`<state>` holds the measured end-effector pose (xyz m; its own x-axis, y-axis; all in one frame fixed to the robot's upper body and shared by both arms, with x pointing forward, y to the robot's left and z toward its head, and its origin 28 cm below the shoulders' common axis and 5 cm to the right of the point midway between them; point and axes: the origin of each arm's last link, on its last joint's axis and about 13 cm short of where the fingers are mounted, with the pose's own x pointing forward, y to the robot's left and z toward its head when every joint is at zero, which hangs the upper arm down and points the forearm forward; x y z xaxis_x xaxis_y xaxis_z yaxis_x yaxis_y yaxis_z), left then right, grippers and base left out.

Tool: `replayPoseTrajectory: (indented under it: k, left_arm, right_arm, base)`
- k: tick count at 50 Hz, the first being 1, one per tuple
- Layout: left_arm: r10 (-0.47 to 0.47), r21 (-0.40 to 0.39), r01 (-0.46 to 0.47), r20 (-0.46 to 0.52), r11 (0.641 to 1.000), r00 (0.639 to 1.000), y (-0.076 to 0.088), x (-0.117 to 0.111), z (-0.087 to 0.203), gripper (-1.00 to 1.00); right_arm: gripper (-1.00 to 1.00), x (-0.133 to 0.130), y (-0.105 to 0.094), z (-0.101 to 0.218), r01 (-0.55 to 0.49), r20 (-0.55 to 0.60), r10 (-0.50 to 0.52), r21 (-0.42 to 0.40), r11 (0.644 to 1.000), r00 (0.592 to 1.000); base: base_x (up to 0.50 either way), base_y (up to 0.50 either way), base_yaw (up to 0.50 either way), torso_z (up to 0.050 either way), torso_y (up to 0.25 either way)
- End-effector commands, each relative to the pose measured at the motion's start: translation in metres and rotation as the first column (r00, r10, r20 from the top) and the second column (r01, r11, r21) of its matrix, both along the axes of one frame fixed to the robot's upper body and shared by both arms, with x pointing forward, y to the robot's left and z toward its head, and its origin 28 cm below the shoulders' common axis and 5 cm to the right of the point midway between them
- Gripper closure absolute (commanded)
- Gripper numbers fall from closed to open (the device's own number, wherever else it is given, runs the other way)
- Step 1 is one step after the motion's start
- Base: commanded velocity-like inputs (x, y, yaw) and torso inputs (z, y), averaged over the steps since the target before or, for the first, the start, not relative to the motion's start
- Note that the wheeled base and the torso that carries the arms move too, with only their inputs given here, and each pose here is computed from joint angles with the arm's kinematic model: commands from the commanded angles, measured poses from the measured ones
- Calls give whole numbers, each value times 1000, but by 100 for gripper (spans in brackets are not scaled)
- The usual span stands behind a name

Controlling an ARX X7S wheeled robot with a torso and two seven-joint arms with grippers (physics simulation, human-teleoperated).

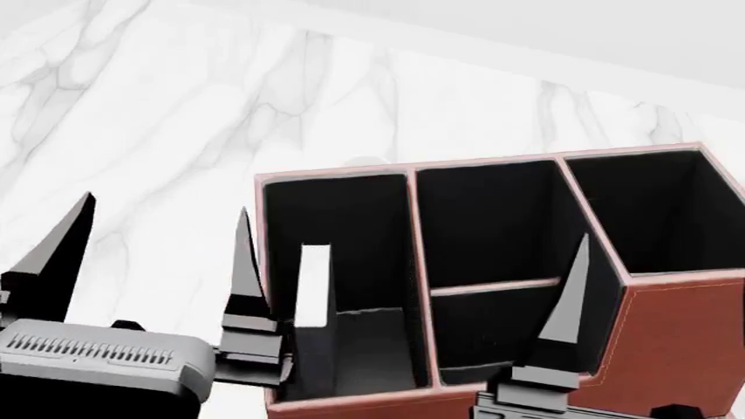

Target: Pick up the book and place it in the left compartment of the caddy.

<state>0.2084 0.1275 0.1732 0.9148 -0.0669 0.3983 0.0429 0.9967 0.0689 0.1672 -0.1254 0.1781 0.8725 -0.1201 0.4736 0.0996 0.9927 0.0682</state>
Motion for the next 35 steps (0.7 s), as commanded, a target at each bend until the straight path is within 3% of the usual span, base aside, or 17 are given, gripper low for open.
replayPoseTrajectory:
  k: [1, 9, 14, 21, 23, 24, 35]
  left_arm:
    - [97, -59, -94, 52, 994, 994, 31, -18, 14, -100]
    - [223, -52, -220, 66, 974, 973, 55, -17, 14, -100]
    - [305, -47, -304, 25, 952, 952, 74, -11, 7, -100]
    - [346, -78, -345, -5, 935, 938, 87, -6, 2, -100]
    - [379, -82, -380, -24, 921, 925, 94, -4, -3, -100]
    - [487, -118, -490, -54, 864, 872, 122, -5, -15, -100]
    - [530, -157, -529, -41, 834, 847, 134, -12, -11, -100]
  right_arm:
    - [-100, 2, -5, -3, 34, 5, -34, -9, 999, 999]
    - [-100, 1, -11, -2, 67, 6, -67, -11, 998, 998]
    - [-100, -1, -16, -3, 91, 6, -91, -4, 996, 996]
    - [-100, -2, -20, -2, 112, 6, -112, 1, 994, 994]
    - [-100, -4, -24, -2, 128, 7, -128, 3, 992, 992]
    - [-100, -10, -43, -7, 222, -5, -222, 23, 975, 975]
    - [-100, -15, -48, -5, 253, 0, -253, 29, 967, 967]
  base:
    - [0, 0, 0, 0, 0]
    - [0, 0, 0, 0, 0]
    - [0, 0, 0, 0, 0]
    - [0, 0, 0, 0, 0]
    - [0, 0, 0, 0, 0]
    - [0, 0, 0, 0, 0]
    - [0, 0, 0, 0, 0]
